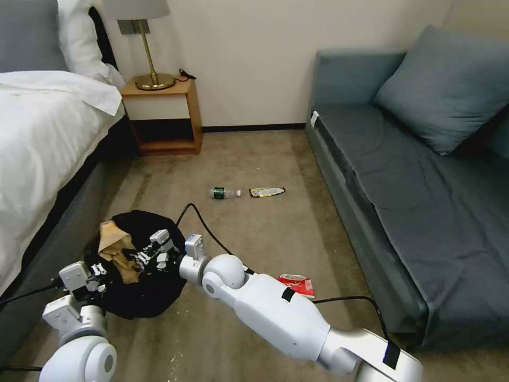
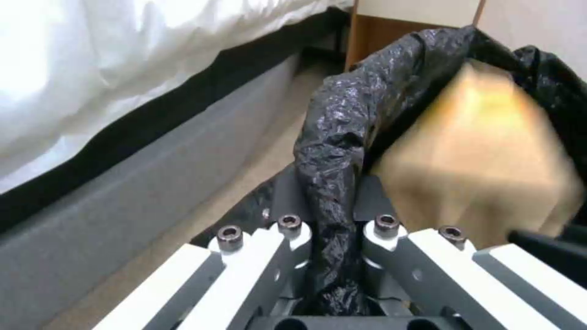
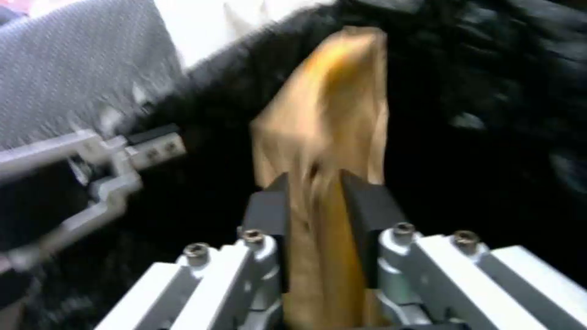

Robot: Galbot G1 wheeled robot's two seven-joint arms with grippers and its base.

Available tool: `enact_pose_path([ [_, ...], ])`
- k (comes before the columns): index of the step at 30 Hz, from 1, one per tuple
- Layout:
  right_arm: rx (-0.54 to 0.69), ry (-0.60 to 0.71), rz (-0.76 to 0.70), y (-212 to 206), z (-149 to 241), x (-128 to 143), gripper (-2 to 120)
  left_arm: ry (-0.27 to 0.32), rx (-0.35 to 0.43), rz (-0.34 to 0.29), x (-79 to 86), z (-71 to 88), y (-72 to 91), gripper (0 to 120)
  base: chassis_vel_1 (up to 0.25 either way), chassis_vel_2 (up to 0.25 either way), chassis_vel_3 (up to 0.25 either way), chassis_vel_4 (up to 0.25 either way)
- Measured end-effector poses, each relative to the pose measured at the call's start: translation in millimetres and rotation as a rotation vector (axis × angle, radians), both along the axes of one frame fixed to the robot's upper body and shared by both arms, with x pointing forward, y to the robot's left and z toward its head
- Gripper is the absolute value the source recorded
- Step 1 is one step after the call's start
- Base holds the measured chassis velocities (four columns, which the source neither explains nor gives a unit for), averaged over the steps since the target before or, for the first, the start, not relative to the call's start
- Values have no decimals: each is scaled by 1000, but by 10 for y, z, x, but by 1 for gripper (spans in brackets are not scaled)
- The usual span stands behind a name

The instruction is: Pick up the trash bin, then pick up the garbage on the floor and place it into the trash bin.

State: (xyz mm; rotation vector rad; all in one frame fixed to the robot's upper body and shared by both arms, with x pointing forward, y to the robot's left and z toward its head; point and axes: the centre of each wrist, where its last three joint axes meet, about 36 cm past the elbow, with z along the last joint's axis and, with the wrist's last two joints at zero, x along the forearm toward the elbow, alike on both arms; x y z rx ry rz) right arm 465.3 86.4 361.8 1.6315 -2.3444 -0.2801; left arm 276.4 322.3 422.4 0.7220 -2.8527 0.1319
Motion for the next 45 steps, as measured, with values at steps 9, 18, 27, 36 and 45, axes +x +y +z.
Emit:
enact_pose_path([
  [9,-35,-55,-27,-581,27,79,58,-2,1,-2,5,0,-8,5,0,0,0,0],
  [18,-116,-95,-99,-1510,-68,110,91,-6,8,-9,2,41,-13,5,0,0,0,0],
  [27,-586,-135,-163,-2533,-901,86,100,-6,15,-13,35,39,5,5,0,0,0,0],
  [36,-791,-115,-229,-3131,-1378,136,100,7,13,-23,-2,3,-44,5,0,0,0,0],
  [45,-847,-67,-268,-3582,-1668,171,96,8,14,-25,-15,-12,-62,5,0,0,0,0],
])
